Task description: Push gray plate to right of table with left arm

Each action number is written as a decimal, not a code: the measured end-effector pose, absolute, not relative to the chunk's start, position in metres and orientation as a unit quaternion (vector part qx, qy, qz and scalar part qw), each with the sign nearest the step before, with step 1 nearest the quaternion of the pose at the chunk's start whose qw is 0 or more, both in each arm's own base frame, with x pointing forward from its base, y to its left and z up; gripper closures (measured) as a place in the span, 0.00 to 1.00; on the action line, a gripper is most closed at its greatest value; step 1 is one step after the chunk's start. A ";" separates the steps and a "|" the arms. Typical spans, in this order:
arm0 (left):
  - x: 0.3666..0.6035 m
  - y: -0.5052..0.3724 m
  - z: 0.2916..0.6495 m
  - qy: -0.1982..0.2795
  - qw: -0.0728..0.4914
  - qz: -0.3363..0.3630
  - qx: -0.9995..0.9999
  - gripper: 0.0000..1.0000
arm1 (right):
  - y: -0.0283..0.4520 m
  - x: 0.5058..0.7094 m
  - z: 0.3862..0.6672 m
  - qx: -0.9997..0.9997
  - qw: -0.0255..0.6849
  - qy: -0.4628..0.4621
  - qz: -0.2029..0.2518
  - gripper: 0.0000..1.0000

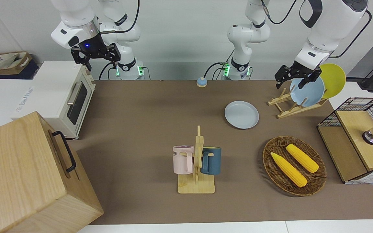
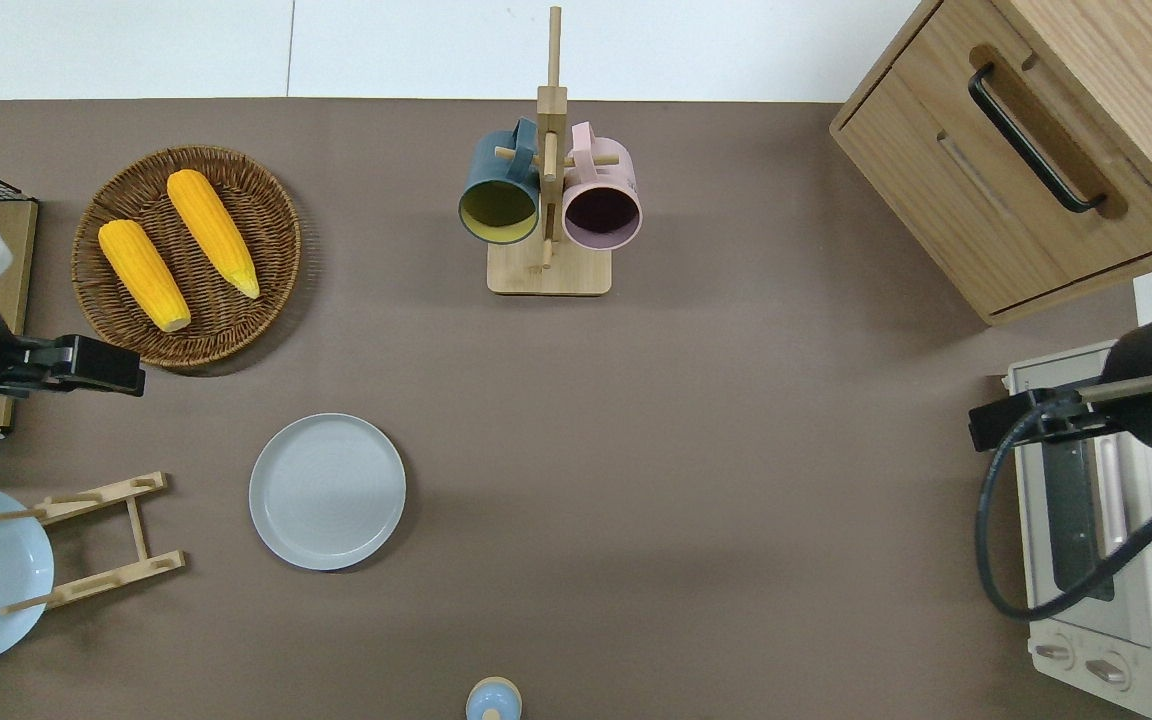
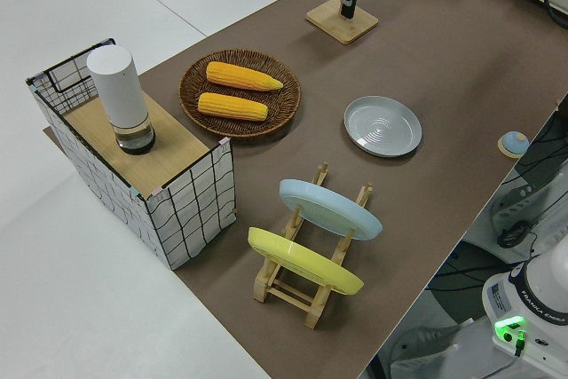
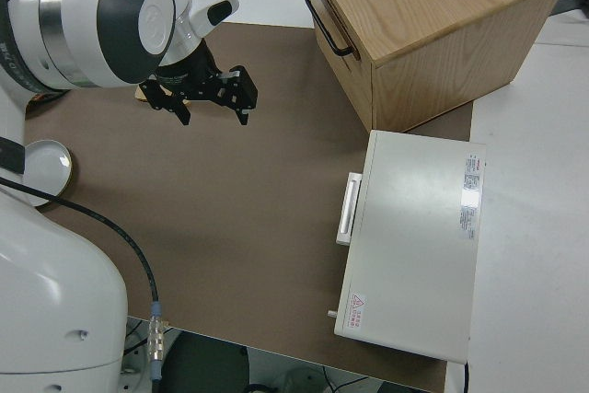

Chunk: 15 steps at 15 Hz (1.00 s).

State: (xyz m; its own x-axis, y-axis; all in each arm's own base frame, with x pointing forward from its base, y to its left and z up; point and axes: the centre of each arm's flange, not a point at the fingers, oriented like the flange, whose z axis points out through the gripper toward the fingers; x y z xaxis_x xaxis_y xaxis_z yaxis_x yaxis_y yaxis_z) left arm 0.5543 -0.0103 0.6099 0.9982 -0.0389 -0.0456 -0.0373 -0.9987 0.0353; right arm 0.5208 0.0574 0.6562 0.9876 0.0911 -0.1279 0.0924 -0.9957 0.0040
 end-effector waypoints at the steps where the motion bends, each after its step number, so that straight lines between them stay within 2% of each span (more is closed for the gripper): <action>1: 0.554 -0.010 0.610 -0.019 0.016 -0.023 0.999 0.00 | 0.057 0.521 0.656 0.997 0.005 0.046 -0.064 0.01; 15: 0.550 -0.014 0.614 -0.012 0.016 -0.025 0.999 0.00 | 0.057 0.521 0.656 0.997 0.005 0.046 -0.064 0.01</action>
